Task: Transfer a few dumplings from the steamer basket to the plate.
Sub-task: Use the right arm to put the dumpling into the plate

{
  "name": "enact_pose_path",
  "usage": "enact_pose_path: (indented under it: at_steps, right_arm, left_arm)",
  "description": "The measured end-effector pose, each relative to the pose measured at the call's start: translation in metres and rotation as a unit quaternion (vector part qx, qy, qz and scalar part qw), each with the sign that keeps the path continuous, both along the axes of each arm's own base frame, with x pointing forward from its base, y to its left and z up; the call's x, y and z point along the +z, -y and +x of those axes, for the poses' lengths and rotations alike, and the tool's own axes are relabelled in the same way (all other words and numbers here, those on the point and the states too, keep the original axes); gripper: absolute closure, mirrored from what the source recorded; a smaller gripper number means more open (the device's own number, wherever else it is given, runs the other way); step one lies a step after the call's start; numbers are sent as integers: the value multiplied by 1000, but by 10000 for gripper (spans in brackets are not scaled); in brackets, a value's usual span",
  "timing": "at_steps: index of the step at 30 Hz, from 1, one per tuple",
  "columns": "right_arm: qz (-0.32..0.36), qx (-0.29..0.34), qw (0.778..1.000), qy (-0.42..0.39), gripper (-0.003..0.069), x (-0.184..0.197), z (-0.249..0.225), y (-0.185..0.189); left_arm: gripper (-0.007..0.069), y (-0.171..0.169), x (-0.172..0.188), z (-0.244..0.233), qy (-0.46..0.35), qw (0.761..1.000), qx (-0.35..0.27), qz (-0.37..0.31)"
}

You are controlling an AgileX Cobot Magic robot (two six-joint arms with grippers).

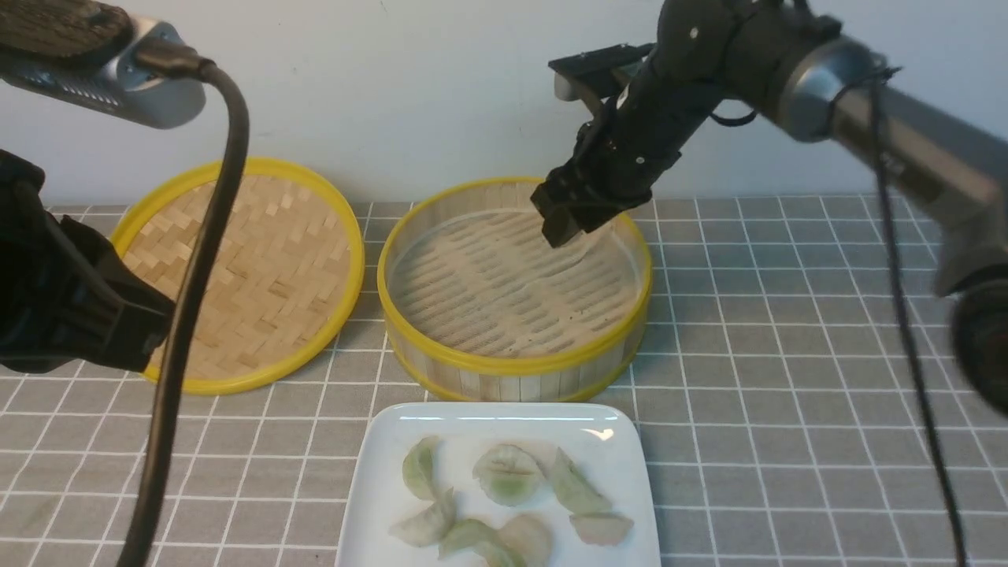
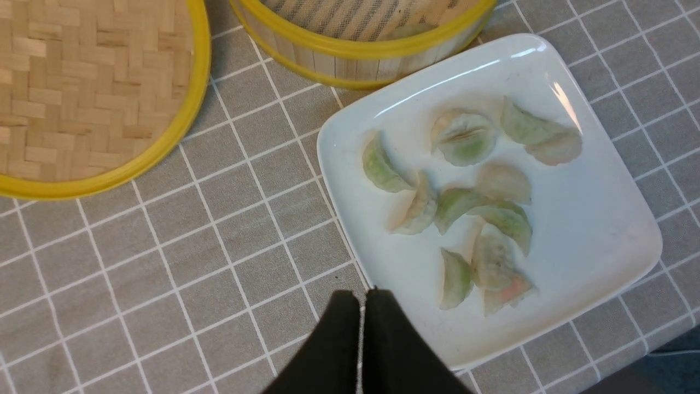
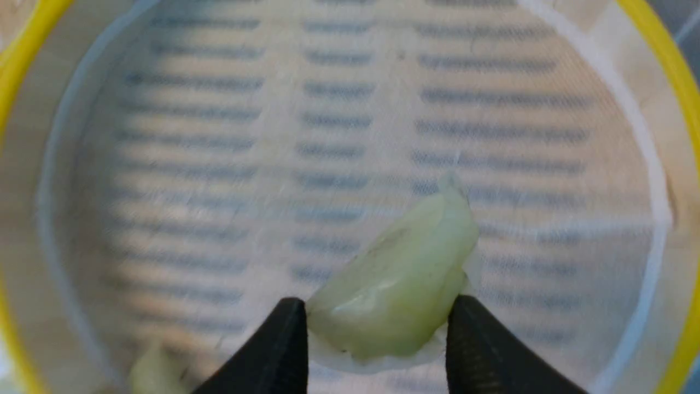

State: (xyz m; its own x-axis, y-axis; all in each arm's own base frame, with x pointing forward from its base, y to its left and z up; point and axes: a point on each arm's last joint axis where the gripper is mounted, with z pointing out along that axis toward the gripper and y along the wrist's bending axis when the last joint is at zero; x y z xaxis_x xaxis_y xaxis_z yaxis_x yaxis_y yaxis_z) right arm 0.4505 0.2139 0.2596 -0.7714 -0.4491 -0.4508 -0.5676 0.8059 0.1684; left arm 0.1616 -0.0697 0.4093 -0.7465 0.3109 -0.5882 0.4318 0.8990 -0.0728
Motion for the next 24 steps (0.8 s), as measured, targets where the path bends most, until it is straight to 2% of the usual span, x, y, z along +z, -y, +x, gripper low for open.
enact_pose_path:
  at_steps: [6, 7, 8, 13, 19, 22, 24]
  right_arm:
    - [-18, 41, 996, -72, 358, 14, -92, -3]
    - [-22, 42, 996, -80, 358, 10, -97, -3]
    - [-29, 65, 993, -98, 358, 9, -128, -7]
    - [-35, 98, 986, -131, 358, -15, -180, -21]
    - [-58, 107, 981, -154, 358, -66, -198, -37]
    - [-62, 95, 980, -164, 362, -75, -196, -39]
    - [-64, 84, 979, -173, 339, -80, -195, -39]
  left_arm:
    - [630, 0, 0, 0, 0, 1000, -1, 1]
    - [630, 0, 0, 0, 0, 1000, -1, 1]
    - [630, 0, 0, 0, 1, 1000, -2, 1]
    - [630, 0, 0, 1, 6, 1000, -3, 0]
    - [630, 0, 1, 2, 14, 1000, -9, 2]
    - [630, 0, 1, 2, 16, 1000, -12, 4]
    - [630, 0, 1, 2, 16, 1000, -13, 5]
